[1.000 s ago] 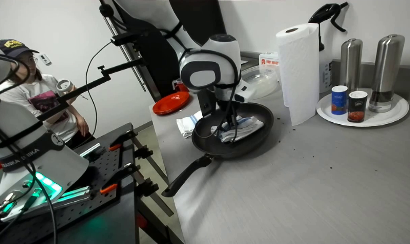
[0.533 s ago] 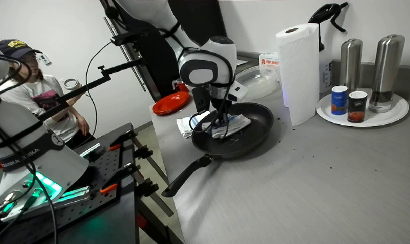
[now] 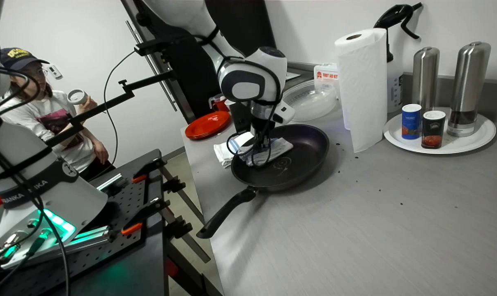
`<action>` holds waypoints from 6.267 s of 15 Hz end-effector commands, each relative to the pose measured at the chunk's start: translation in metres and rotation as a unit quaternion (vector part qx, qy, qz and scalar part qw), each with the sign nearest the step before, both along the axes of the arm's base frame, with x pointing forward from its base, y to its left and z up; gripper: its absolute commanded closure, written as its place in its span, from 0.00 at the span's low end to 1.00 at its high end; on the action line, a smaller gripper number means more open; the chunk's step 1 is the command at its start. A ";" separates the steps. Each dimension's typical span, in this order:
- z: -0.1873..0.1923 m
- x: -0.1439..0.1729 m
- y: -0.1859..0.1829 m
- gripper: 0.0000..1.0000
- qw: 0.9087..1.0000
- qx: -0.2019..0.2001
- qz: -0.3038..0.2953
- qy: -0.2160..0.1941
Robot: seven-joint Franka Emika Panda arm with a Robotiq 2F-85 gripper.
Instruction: Wipe the pan with the dish cloth
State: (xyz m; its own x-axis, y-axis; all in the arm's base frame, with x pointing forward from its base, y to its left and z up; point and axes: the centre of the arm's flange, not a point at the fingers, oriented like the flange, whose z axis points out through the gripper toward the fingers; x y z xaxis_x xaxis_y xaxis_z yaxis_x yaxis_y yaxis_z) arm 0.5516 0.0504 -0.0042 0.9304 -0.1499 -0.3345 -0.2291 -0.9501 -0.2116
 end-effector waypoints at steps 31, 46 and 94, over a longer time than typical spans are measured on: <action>0.139 0.047 -0.289 0.97 0.972 -0.084 -0.143 -0.167; 0.067 0.006 -0.361 0.97 0.926 -0.248 -0.200 -0.205; 0.187 -0.084 -0.298 0.00 0.986 -0.129 -0.021 -0.105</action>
State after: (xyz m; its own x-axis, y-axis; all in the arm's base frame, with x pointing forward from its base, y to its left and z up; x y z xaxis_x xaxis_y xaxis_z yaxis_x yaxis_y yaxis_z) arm 0.4680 -0.2474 0.1825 0.9663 -0.2442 -0.0813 -0.2459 -0.9692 -0.0112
